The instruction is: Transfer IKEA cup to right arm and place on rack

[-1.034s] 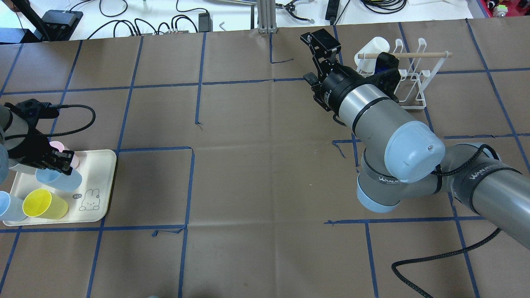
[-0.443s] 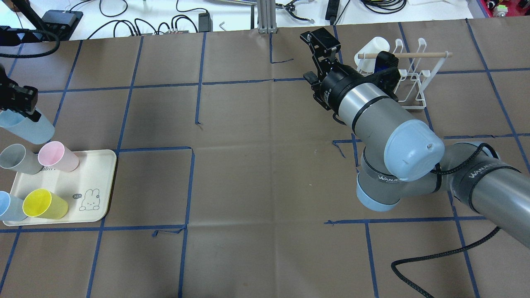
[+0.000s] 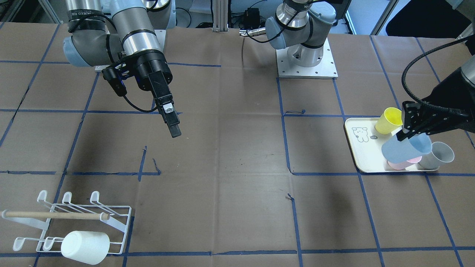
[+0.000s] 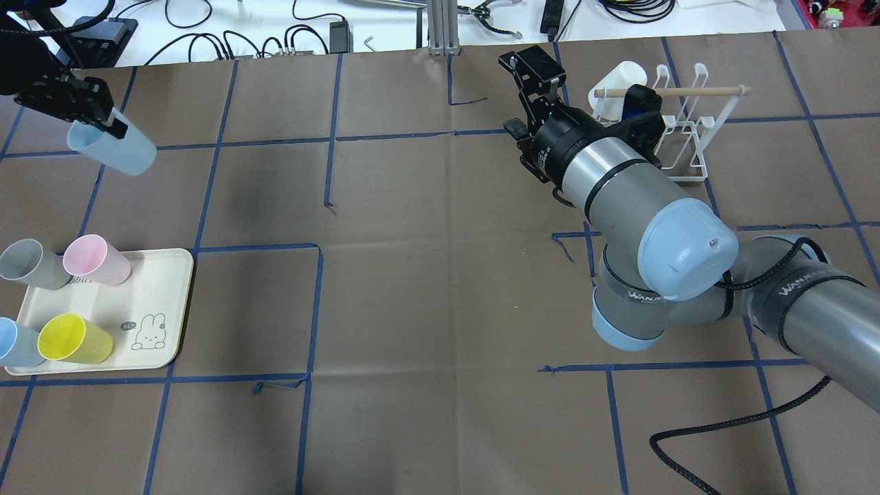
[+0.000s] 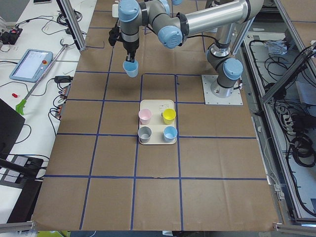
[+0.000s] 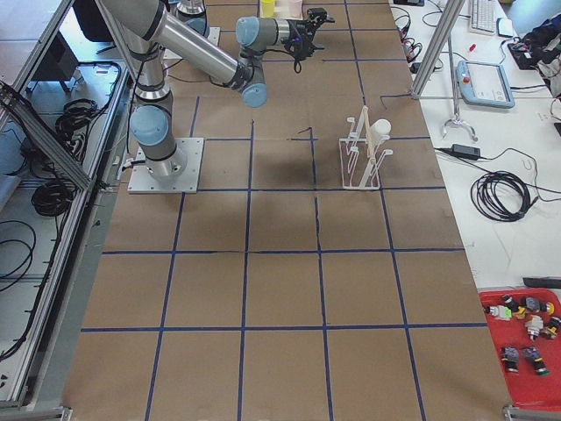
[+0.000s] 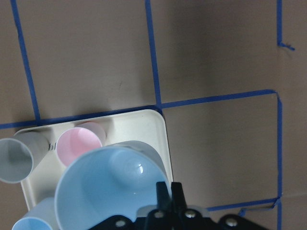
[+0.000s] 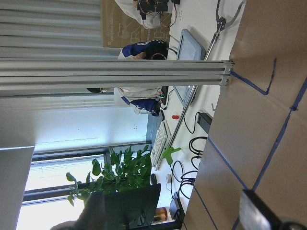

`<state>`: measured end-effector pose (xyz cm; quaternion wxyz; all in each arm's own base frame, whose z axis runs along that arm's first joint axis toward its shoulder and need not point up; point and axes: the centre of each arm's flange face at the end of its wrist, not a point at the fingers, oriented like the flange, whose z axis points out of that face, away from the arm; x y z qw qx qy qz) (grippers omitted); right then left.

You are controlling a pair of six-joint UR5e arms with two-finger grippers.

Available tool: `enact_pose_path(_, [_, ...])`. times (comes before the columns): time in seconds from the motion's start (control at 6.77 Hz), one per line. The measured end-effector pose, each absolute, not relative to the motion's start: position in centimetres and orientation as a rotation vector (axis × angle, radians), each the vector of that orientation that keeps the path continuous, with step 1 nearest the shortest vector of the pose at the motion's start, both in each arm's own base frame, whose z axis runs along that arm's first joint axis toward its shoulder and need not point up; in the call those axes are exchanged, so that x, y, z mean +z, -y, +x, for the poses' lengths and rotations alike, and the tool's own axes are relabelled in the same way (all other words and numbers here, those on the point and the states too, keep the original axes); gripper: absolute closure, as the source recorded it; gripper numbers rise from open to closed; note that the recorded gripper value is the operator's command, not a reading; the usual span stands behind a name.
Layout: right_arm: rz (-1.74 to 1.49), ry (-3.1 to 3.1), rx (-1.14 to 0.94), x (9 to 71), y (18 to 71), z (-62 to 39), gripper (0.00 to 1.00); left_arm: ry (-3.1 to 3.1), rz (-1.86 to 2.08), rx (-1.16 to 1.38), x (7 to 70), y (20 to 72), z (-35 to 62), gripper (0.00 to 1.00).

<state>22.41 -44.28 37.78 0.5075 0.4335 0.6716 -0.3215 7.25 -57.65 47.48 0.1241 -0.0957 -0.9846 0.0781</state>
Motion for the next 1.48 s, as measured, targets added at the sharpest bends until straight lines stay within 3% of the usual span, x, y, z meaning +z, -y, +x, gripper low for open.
enact_pose_path(0.74, [1.046,-1.619,-0.774,37.8,44.3,22.4,0.0,2.346,-0.604,0.896,45.3,60.8,-3.4,0.99])
enact_pose_path(1.48, [1.042,-1.619,-0.774,37.9,44.0,22.5,0.0,1.937,-0.916,1.214,37.4,53.1,-13.8,0.96])
